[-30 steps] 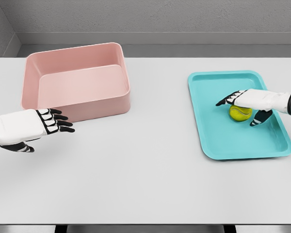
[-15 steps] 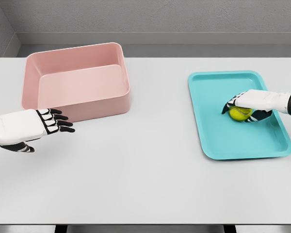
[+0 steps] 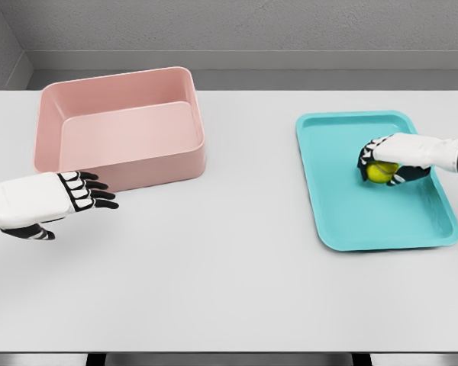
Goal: Put the tennis from the blue tray into the pink basket with both arms
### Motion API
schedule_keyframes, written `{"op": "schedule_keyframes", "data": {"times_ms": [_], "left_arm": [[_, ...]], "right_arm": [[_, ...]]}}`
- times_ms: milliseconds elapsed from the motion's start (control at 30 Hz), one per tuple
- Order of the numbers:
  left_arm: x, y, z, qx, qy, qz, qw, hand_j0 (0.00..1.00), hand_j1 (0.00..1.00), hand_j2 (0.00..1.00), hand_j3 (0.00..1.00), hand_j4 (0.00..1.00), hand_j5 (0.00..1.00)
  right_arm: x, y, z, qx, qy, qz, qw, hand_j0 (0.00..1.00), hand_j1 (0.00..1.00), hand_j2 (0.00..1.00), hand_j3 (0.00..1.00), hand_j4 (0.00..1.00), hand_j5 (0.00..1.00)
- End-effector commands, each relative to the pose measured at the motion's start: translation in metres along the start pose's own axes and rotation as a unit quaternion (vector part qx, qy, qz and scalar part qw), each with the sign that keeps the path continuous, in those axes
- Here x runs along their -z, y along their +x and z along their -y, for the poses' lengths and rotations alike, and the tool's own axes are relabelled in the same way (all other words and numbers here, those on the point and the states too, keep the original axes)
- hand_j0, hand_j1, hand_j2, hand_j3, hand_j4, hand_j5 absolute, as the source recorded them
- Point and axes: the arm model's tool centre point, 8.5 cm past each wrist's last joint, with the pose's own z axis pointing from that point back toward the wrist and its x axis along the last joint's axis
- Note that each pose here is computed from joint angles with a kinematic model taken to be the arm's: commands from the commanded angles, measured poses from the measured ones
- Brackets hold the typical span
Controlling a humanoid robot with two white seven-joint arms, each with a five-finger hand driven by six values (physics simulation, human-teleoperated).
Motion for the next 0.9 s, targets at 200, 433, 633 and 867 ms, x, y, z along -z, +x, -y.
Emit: {"op": "schedule_keyframes", "data": {"times_ms": [200, 433, 633, 867], "left_arm": [[0.000, 0.000, 0.000, -0.002, 0.001, 0.000, 1.0000, 1.00, 1.00, 1.00, 1.00, 1.00, 1.00], [0.005, 0.003, 0.006, -0.002, -0.003, 0.005, 1.0000, 1.00, 1.00, 1.00, 1.00, 1.00, 1.00], [0.007, 0.004, 0.006, 0.000, -0.002, 0.006, 1.0000, 1.00, 1.00, 1.00, 1.00, 1.00, 1.00], [0.012, 0.006, 0.010, 0.001, -0.003, 0.010, 0.9999, 1.00, 1.00, 1.00, 1.00, 1.00, 1.00]], "right_arm": [[-0.037, 0.024, 0.042, -0.075, -0.032, 0.011, 0.9966, 0.37, 0.37, 0.37, 0.37, 0.37, 0.37], [-0.034, 0.089, 0.063, -0.160, -0.044, 0.083, 0.9827, 0.37, 0.37, 0.37, 0.37, 0.37, 0.37], [-0.028, 0.121, 0.064, -0.187, -0.051, 0.121, 0.9737, 0.37, 0.37, 0.37, 0.37, 0.37, 0.37], [0.013, 0.158, 0.057, -0.191, -0.061, 0.176, 0.9639, 0.37, 0.37, 0.37, 0.37, 0.37, 0.37]]}}
